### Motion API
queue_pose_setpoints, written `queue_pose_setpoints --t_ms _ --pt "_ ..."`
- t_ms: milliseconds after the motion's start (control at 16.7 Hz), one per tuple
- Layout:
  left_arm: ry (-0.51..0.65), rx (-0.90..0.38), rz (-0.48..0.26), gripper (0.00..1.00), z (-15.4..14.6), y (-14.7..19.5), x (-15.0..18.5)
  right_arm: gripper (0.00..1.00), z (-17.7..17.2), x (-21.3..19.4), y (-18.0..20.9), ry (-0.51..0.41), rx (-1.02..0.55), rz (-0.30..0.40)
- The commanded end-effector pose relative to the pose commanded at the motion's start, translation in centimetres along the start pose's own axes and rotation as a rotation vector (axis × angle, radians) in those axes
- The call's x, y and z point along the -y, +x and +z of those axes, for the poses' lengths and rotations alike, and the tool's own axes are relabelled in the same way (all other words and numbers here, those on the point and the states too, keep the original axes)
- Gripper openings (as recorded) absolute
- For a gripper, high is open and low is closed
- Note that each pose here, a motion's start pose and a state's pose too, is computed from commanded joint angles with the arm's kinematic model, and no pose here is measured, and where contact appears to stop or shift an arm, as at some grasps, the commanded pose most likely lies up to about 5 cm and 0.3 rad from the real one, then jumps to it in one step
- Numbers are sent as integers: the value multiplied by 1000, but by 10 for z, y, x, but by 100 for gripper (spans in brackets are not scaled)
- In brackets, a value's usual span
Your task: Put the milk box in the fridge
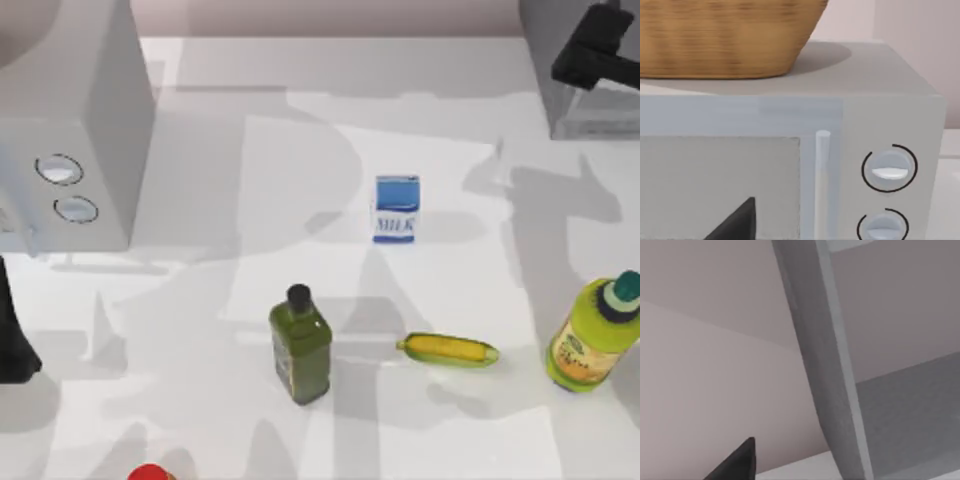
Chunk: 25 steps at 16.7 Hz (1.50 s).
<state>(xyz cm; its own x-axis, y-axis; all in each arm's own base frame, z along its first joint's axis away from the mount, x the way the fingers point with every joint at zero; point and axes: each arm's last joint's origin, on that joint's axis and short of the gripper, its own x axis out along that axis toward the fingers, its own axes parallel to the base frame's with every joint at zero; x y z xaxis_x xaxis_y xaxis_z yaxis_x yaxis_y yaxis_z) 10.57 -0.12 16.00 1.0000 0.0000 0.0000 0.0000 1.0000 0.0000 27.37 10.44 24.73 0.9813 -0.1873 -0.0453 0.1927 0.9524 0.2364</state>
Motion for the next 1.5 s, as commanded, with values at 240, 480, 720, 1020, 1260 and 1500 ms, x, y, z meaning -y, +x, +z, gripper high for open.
queue_pose_setpoints --t_ms 240,480,720,1020,1260,1500 --pt "0 0 0 100 0 0 0 100 -27 -27 15 -10 -16 5" --pt "0 0 0 100 0 0 0 100 -68 -51 24 -51 -57 14" --pt "0 0 0 100 0 0 0 100 -107 -72 26 -84 -82 36" --pt "0 0 0 100 0 0 0 100 -158 -92 20 -120 -104 69" --pt "0 0 0 100 0 0 0 100 -205 -101 5 -178 -136 108" --pt "0 0 0 100 0 0 0 100 -240 -98 -13 -253 -172 154"
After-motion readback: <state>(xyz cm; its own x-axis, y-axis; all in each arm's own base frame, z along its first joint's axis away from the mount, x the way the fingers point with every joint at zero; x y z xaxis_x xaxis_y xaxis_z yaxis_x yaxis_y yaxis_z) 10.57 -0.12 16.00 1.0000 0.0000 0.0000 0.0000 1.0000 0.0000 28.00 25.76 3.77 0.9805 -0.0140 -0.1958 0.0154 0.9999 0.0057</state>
